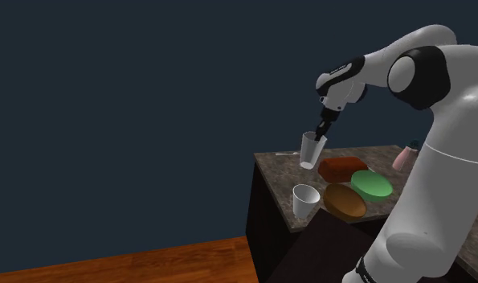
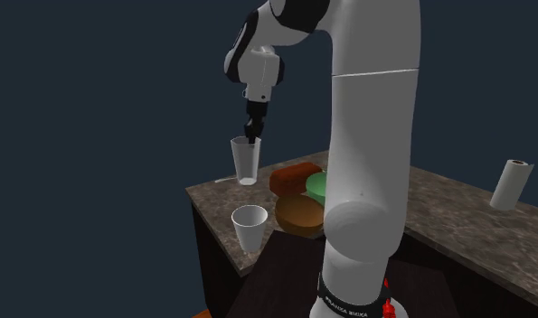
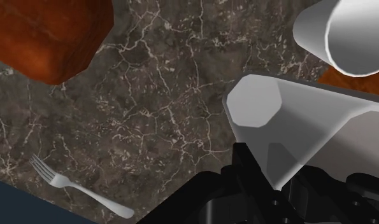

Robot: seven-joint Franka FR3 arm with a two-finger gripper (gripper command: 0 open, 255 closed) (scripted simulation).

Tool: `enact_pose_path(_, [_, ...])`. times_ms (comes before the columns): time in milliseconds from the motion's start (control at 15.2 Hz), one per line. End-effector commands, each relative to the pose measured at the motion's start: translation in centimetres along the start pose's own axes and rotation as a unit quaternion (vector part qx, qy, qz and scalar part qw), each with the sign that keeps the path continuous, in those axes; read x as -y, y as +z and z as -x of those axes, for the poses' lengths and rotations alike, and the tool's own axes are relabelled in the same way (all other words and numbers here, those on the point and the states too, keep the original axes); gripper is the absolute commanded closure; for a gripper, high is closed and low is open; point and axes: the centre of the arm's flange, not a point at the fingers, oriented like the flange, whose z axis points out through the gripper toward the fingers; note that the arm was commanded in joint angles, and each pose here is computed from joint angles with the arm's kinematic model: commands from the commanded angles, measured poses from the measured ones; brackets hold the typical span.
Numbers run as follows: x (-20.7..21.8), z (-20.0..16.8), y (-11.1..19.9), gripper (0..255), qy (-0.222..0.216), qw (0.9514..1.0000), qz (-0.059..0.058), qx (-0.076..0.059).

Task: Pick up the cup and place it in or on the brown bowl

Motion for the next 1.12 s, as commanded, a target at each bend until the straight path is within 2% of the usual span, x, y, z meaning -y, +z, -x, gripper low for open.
enact_pose_path(0, [0.2, -0.2, -1.1, 255, 0.000, 1.0000, 0.000, 0.000])
enact_pose_path(132, [0.3, -0.2, -1.9, 255, 0.000, 1.0000, 0.000, 0.000])
enact_pose_path(1056, [2.3, 16.9, -8.5, 255, 0.000, 1.0000, 0.000, 0.000])
